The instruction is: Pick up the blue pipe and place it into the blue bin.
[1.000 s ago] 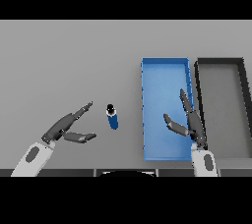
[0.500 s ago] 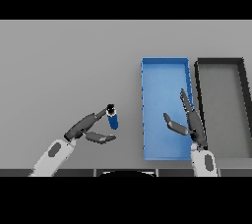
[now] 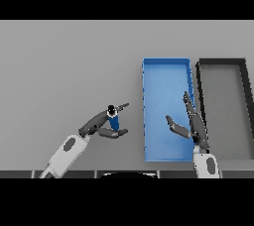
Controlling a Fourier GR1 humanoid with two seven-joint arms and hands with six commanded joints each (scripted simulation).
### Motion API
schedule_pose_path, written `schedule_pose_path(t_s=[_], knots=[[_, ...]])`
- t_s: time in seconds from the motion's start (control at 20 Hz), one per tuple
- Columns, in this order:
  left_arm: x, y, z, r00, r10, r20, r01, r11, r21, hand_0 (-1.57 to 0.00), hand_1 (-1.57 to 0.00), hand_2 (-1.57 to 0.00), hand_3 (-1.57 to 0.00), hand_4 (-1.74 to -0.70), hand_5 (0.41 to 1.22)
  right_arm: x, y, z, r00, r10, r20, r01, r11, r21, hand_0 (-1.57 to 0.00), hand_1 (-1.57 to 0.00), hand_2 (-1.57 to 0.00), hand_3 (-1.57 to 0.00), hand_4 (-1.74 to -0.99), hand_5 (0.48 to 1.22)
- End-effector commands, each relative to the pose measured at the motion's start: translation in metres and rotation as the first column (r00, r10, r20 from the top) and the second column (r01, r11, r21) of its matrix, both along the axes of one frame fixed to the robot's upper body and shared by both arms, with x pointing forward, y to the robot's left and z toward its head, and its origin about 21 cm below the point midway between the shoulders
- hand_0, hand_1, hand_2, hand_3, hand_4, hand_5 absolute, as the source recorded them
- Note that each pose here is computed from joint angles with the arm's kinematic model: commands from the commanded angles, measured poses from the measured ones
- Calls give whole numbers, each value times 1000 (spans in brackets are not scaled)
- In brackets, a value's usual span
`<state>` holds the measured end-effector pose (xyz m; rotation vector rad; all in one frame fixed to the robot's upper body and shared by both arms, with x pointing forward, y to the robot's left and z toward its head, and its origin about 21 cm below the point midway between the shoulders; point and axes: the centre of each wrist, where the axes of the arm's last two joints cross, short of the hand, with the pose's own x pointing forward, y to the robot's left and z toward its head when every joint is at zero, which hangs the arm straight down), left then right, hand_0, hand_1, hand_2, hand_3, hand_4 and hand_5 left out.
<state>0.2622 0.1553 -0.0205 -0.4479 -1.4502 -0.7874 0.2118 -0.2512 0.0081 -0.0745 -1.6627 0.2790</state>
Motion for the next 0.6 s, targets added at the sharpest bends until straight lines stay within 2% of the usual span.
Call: schedule_pose_path(t_s=[0.0, 0.05, 0.1, 0.2, 0.35, 0.55], knots=[[-3, -3, -5, 1000, 10, -23, -11, 999, -31, -17, -160, -290, -255, -1208, 607, -1, 0, 1, 1000, 3, 13, -3, 1000, -4, 1, 1, 1, 1, -1261, 600], [0, -11, -5, 998, 17, -52, -19, 998, -52, -187, -348, -481, -519, -1253, 730, 1, -1, 0, 1000, 6, -1, -6, 1000, -11, 1, 1, 1, 1, -1260, 600], [2, -15, -3, 998, 35, -60, -39, 996, -78, -443, -592, -699, -721, -1345, 828, 3, -3, 1, 1000, 6, 0, -6, 1000, -11, 1, 1, 1, 1, -1259, 602], [-1, -20, -5, 998, 47, -44, -51, 993, -103, -849, -945, -1013, -1003, -1481, 969, 0, -3, 2, 1000, 15, 18, -15, 1000, -5, 1, 1, 1, 1, -1261, 609], [-6, -22, -4, 999, 52, -13, -53, 993, -102, -1201, -1250, -1285, -1215, -1604, 1092, 0, 1, 3, 1000, 13, 14, -13, 1000, -6, 1, 1, 1, 1, -1260, 614], [-14, -27, -2, 998, 48, 41, -42, 991, -130, -1420, -1440, -1454, -1365, -1679, 1168, 6, 1, 4, 1000, 17, 14, -17, 1000, -19, 1, 1, 1, 1, -1250, 622]])
